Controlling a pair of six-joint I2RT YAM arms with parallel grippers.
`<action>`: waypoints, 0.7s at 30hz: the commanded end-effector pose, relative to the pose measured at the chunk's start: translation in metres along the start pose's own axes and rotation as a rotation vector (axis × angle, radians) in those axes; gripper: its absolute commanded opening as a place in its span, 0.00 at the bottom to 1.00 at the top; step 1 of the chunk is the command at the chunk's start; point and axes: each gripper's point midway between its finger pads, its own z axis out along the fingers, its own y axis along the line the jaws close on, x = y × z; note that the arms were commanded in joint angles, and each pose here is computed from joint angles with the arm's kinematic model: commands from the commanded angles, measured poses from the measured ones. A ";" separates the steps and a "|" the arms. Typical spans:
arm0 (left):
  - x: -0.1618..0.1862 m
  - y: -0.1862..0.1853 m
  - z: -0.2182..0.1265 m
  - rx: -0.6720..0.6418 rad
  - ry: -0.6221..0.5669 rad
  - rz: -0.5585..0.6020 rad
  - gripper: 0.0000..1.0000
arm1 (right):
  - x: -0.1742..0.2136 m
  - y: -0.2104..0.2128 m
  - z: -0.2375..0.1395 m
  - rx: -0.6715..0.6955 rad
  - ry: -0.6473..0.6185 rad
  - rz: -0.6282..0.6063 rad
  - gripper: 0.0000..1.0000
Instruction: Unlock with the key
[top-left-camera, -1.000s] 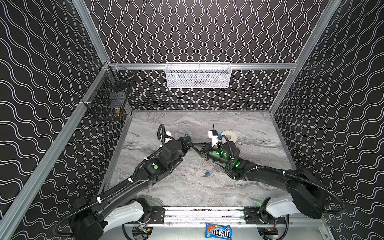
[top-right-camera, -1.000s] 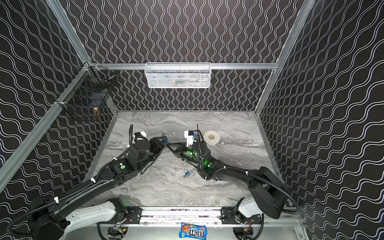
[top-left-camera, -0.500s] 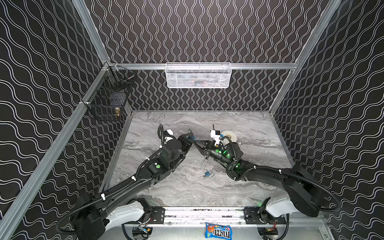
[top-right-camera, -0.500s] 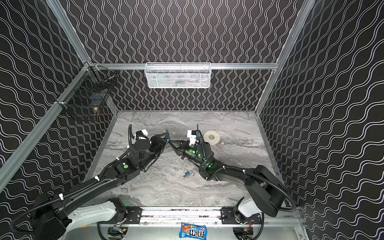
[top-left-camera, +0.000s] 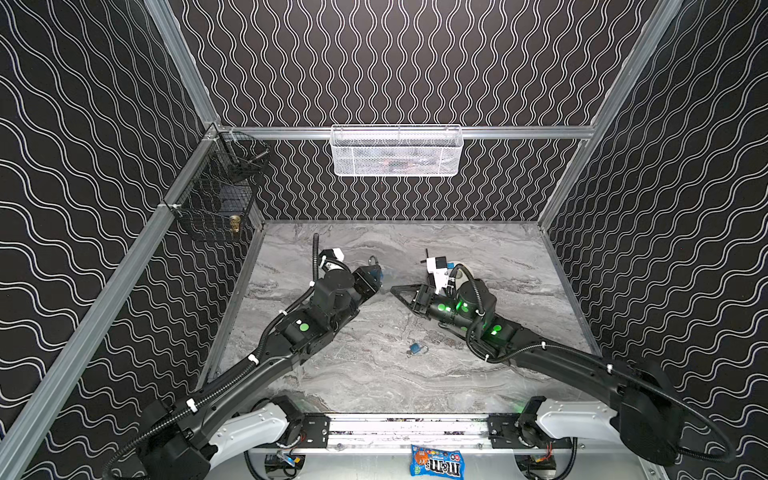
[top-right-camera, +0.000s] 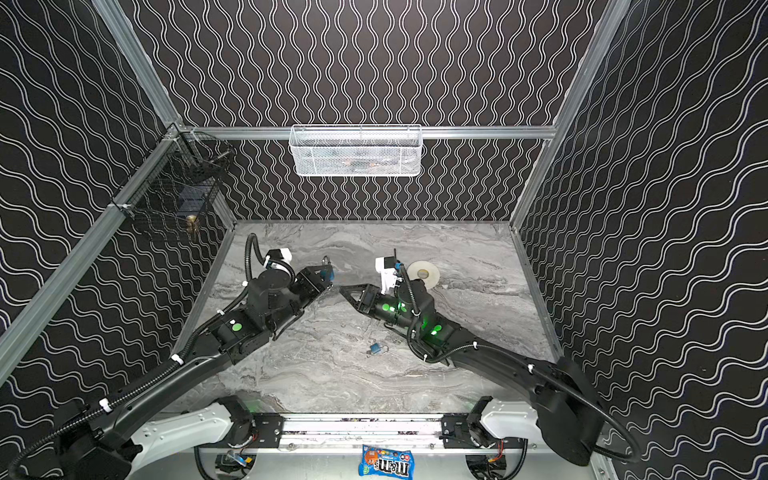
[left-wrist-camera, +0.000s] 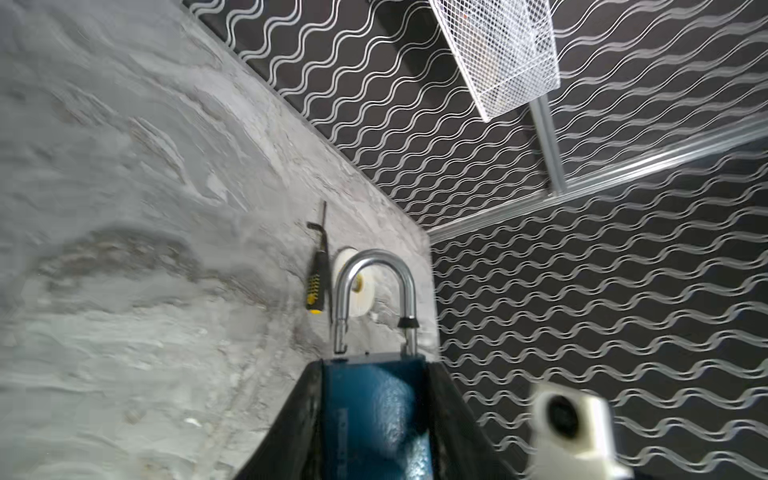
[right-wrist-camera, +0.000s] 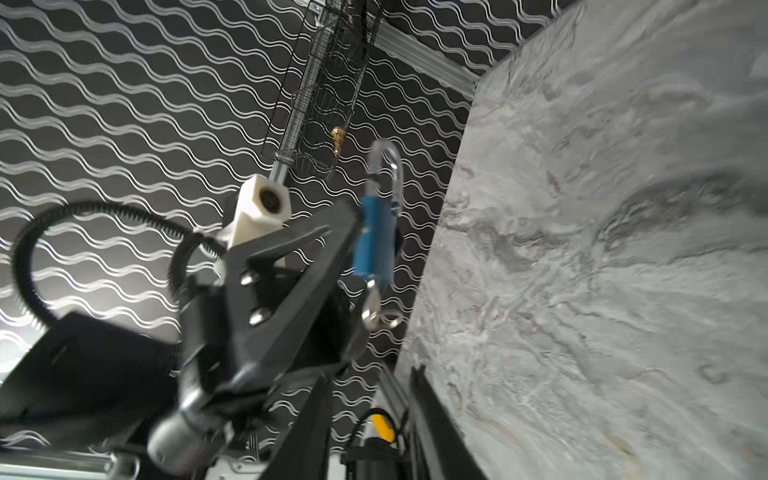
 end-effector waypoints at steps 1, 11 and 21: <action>0.005 0.002 -0.003 0.007 0.035 0.257 0.00 | 0.001 -0.016 -0.008 0.098 0.042 -0.107 0.42; 0.039 0.050 0.009 -0.110 0.195 0.594 0.00 | -0.022 -0.094 -0.010 0.398 0.245 -0.170 0.57; 0.051 0.053 0.017 -0.104 0.230 0.466 0.00 | -0.054 -0.209 -0.012 0.780 0.288 -0.213 0.66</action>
